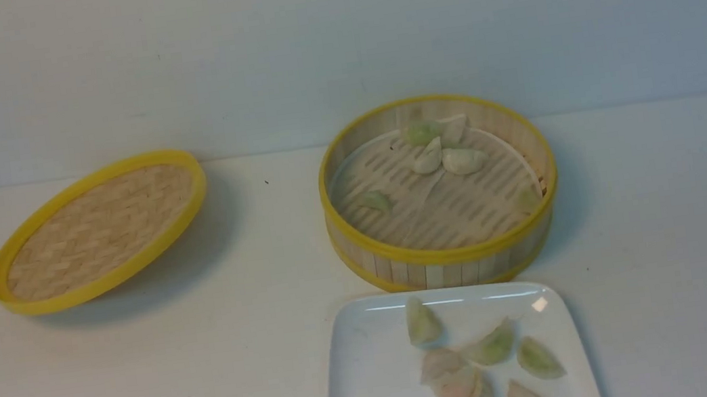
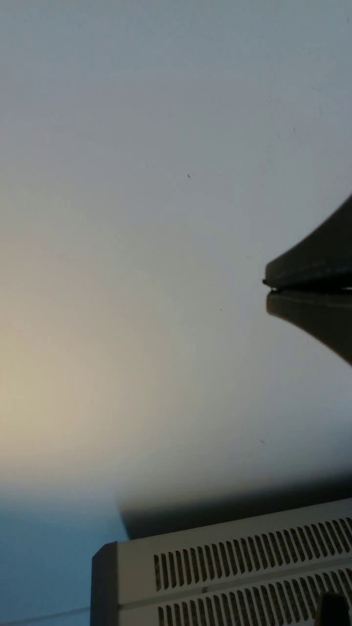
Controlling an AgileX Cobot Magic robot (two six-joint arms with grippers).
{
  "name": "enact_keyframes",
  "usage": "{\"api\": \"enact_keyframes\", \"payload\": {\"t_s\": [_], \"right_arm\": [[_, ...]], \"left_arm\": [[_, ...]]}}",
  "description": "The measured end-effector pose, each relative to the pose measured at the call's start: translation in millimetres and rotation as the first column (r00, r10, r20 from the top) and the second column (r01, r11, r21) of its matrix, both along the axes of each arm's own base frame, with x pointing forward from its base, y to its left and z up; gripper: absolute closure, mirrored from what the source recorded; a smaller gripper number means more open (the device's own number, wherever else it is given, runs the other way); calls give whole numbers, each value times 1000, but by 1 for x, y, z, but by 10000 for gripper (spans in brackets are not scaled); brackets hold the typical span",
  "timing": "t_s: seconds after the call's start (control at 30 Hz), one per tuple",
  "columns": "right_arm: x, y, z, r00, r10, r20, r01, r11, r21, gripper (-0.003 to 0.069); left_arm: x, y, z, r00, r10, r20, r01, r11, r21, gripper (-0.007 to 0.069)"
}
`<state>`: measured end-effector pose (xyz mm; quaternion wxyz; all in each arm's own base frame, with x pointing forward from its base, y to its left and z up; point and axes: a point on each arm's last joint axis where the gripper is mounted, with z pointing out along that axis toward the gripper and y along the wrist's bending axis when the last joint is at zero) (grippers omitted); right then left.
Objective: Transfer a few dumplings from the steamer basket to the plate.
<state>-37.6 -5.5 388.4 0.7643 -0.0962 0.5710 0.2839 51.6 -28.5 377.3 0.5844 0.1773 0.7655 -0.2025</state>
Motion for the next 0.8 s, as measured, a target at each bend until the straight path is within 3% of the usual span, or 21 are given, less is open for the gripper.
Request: {"api": "enact_keyframes", "payload": {"t_s": [0.5, 0.63, 0.8], "right_arm": [[0, 1, -2, 1000, 1, -18, -2, 1000, -23, 673], [1, 1, -4, 999, 5, -37, -6, 999, -36, 673], [1, 2, -5, 999, 6, -44, -8, 999, -40, 673]], "left_arm": [[2, 0, -6, 999, 13, 41, -13, 1000, 13, 631], [3, 3, -35, 989, 92, 118, -91, 996, -14, 631], [5, 12, -94, 951, 271, 148, -267, 963, -48, 631]]}}
